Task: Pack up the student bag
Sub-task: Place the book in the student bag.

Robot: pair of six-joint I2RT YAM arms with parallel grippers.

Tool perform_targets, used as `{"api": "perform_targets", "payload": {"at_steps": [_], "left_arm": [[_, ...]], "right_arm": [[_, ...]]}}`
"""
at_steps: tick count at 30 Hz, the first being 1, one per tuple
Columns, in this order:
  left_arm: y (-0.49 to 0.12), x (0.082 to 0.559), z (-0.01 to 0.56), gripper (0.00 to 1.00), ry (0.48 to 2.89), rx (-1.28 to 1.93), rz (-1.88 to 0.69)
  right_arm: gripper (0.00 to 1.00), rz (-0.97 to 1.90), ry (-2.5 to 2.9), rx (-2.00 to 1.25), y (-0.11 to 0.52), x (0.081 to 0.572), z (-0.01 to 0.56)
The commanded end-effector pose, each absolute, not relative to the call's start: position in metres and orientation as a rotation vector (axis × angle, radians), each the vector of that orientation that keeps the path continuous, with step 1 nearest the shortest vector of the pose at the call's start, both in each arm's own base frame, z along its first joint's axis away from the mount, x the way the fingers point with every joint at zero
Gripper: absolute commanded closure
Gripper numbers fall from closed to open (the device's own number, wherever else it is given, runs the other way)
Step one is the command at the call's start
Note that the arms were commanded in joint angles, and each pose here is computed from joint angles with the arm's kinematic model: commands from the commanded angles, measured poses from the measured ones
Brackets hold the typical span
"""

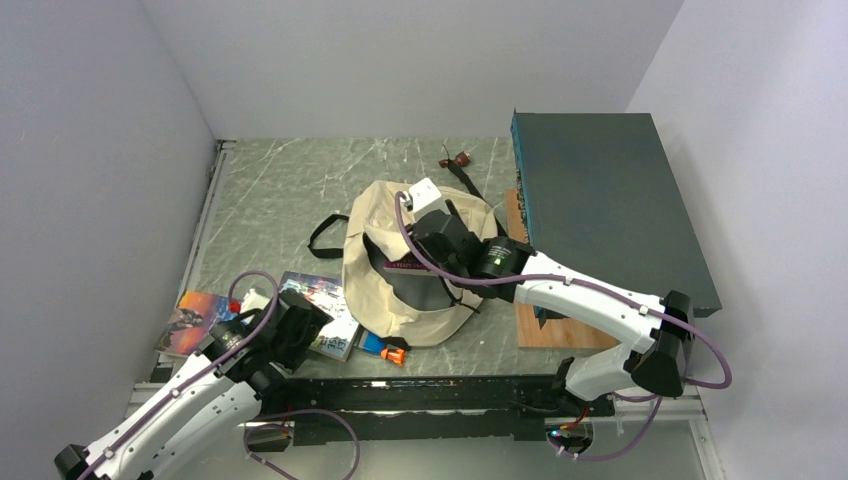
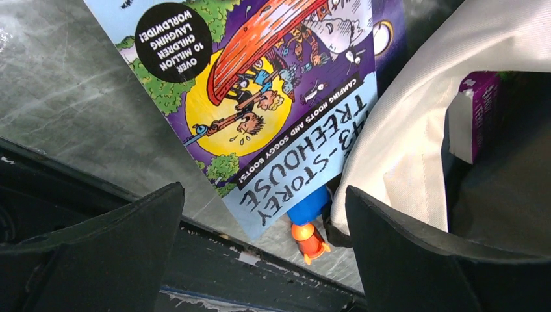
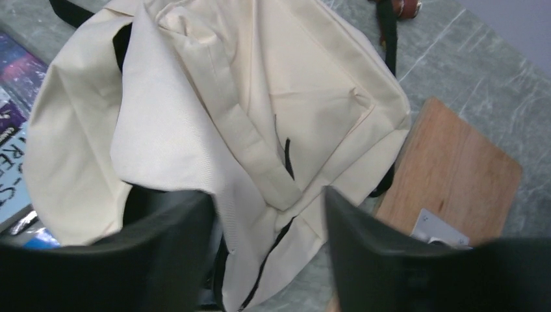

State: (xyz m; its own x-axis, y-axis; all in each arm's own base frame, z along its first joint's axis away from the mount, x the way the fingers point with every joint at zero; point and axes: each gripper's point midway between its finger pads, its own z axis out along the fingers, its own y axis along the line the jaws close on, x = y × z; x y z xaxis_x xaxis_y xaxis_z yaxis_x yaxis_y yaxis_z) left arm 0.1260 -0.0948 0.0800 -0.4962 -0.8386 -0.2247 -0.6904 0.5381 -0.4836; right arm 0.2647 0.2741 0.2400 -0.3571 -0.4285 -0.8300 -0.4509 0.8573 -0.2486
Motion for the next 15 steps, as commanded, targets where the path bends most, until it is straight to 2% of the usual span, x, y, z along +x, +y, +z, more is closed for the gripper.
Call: {"api": "perform_targets", "payload": {"at_steps": [1,3,6,10,15], "left_arm": [[-0.072,0.122,0.075,0.0,2.301,-1.289,-0.331],[-0.073,0.123,0.073,0.0,2.297,-1.281,-0.343],[-0.065,0.125,0.078,0.0,2.265,-1.272,-0.3],[-0.045,0.133,0.117,0.0,2.186,-1.201,-0.229],[-0.01,0.129,0.169,0.0,2.089,-1.143,-0.1]], "right_arm": [[0.23,0.101,1.971,-0.699,0.286,0.252,0.259],[0.12,0.206,1.908,-0.813,0.308,0.229,0.266],[0.02,0.307,1.696,-1.047,0.35,0.184,0.269],[0.01,0.339,1.509,-1.193,0.396,0.134,0.269],[0.01,0.444,1.349,-1.323,0.431,0.094,0.26]]}}
